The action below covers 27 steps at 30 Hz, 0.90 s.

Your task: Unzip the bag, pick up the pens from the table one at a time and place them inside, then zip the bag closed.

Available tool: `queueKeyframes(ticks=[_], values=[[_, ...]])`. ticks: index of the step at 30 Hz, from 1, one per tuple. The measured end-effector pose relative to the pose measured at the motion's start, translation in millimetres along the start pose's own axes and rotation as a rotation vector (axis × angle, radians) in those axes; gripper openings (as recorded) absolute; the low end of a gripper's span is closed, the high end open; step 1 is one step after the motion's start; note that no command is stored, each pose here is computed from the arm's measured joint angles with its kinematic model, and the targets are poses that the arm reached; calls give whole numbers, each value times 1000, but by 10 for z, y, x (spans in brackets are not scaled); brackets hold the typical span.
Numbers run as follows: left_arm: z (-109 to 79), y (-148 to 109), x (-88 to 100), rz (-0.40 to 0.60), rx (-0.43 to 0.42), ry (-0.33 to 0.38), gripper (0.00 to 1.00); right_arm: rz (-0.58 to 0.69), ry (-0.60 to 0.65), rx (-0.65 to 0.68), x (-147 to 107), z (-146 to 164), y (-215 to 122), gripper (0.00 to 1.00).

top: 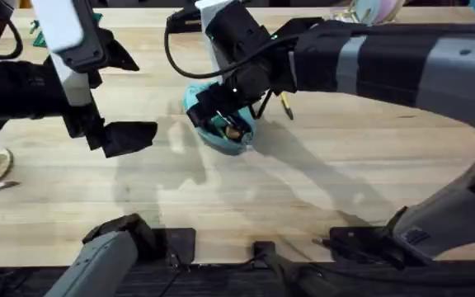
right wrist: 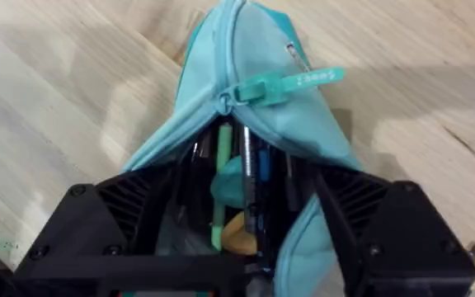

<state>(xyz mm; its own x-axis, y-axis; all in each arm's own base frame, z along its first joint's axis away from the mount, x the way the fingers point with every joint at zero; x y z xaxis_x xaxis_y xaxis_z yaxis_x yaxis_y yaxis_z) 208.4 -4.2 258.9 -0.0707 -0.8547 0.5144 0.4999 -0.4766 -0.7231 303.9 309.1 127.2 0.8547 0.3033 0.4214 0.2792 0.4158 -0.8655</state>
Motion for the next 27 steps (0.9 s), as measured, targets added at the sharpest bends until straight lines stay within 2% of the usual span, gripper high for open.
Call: queueKeyframes(ticks=[3,6,11,19,24,27], values=[[0,0,0,0,0,0,992,-8,0,2,14,6,-36,997],[1,0,0,0,0,0,992,-51,-1,17,90,33,-217,997],[0,0,0,0,0,0,992,-196,18,45,328,-3,-765,998],[1,0,-1,0,0,0,992,-402,82,42,574,-287,-1565,998],[0,0,0,0,0,0,992,-463,115,25,625,-445,-1795,997],[0,0,0,0,0,0,994,-450,142,-7,604,-572,-1800,997]])
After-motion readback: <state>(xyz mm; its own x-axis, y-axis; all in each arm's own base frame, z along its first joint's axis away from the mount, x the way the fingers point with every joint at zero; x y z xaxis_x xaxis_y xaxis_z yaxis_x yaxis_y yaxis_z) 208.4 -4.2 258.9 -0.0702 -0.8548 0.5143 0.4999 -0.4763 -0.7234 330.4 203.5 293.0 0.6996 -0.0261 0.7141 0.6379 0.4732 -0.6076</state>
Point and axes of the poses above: each hand's point on the last joint's axis, 136 mm out from that joint toward the fingers, its own y axis out along the fingers, its own z axis along the line the jaws close on, x = y × z, the point moved 5 cm from there along -y, back along the fingers, and after that the axes turned 10 degrees about y, right-handed, at the moved point
